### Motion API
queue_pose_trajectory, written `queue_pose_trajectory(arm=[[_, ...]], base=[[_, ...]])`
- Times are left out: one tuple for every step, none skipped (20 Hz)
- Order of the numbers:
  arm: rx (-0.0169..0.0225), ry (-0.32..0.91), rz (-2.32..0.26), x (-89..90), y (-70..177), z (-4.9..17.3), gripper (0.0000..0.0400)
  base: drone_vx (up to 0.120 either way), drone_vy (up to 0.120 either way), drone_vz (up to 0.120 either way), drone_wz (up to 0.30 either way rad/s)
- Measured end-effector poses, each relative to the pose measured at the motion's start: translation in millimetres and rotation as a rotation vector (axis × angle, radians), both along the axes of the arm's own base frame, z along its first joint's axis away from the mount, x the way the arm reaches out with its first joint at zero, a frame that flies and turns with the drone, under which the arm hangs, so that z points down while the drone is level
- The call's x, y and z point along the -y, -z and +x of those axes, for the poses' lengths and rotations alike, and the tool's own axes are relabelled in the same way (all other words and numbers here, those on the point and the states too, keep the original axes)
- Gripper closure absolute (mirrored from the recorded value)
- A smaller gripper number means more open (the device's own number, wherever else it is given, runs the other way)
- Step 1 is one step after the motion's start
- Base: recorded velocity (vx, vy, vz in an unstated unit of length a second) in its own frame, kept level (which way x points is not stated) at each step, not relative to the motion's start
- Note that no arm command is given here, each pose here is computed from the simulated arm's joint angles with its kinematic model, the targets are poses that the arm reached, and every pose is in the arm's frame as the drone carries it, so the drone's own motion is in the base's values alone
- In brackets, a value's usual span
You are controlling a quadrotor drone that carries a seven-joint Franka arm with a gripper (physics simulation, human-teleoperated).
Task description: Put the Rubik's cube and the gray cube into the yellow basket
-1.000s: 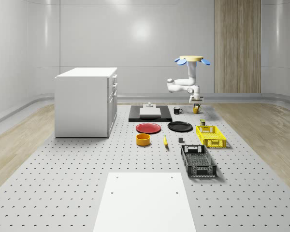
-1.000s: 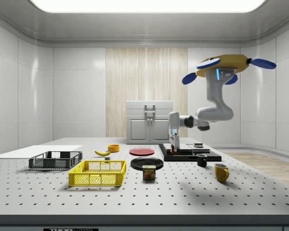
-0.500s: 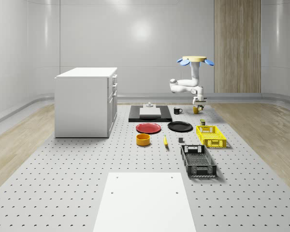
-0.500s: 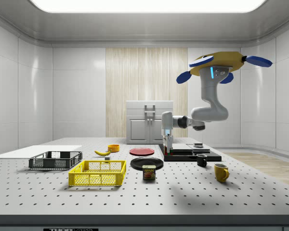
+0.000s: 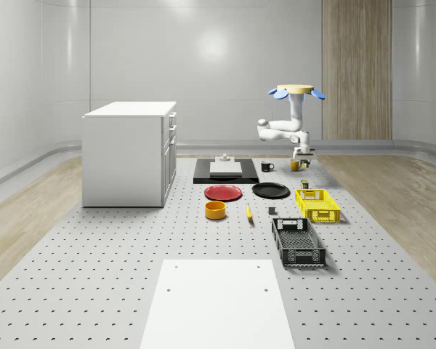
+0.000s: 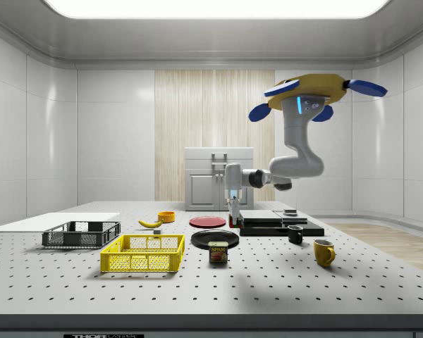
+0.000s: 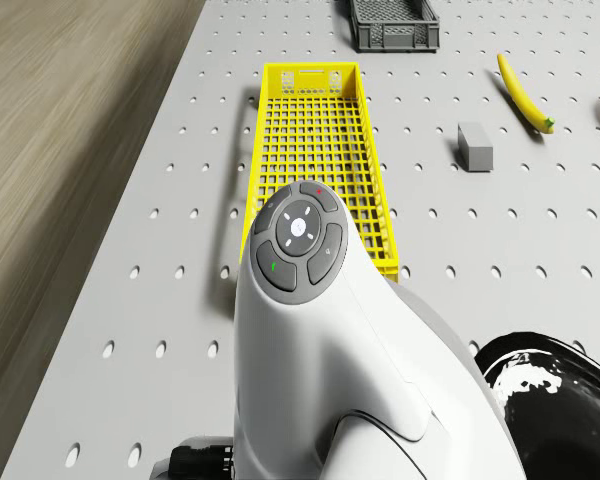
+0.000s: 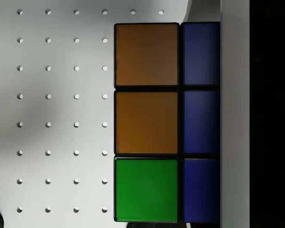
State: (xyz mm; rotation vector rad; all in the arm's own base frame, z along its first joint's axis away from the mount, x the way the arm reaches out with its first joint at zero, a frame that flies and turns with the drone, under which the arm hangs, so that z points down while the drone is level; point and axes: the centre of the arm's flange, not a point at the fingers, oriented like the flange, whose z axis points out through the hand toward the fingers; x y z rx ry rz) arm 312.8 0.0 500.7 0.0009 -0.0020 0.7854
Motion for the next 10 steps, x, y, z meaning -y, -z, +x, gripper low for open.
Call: queue_pose_trajectory(arm=[[0.0000,0.000,0.000,0.0,0.0,0.0,0.0075],[0.0000,0.000,0.000,0.0,0.0,0.0,0.0075],[0.0000,0.000,0.000,0.0,0.0,0.0,0.0075],[0.0000,0.000,0.000,0.0,0.0,0.0,0.0075],[0.0000,0.000,0.000,0.0,0.0,0.0,0.0075],[0.0000,0.000,0.000,0.0,0.0,0.0,0.0075],[0.0000,0.000,0.000,0.0,0.0,0.0,0.0075],[0.0000,0.000,0.000,0.0,0.0,0.0,0.0075],[0.0000,0.000,0.000,0.0,0.0,0.0,0.0075],[0.0000,0.000,0.000,0.0,0.0,0.0,0.0075]], base=[[0.120,0.000,0.000,0.000],[0.120,0.000,0.000,0.000],[0.120,0.000,0.000,0.000],[0.120,0.000,0.000,0.000],[0.120,0.000,0.000,0.000],[0.120,0.000,0.000,0.000],[0.120,0.000,0.000,0.000],[0.120,0.000,0.000,0.000],[0.120,0.000,0.000,0.000],[0.120,0.000,0.000,0.000]])
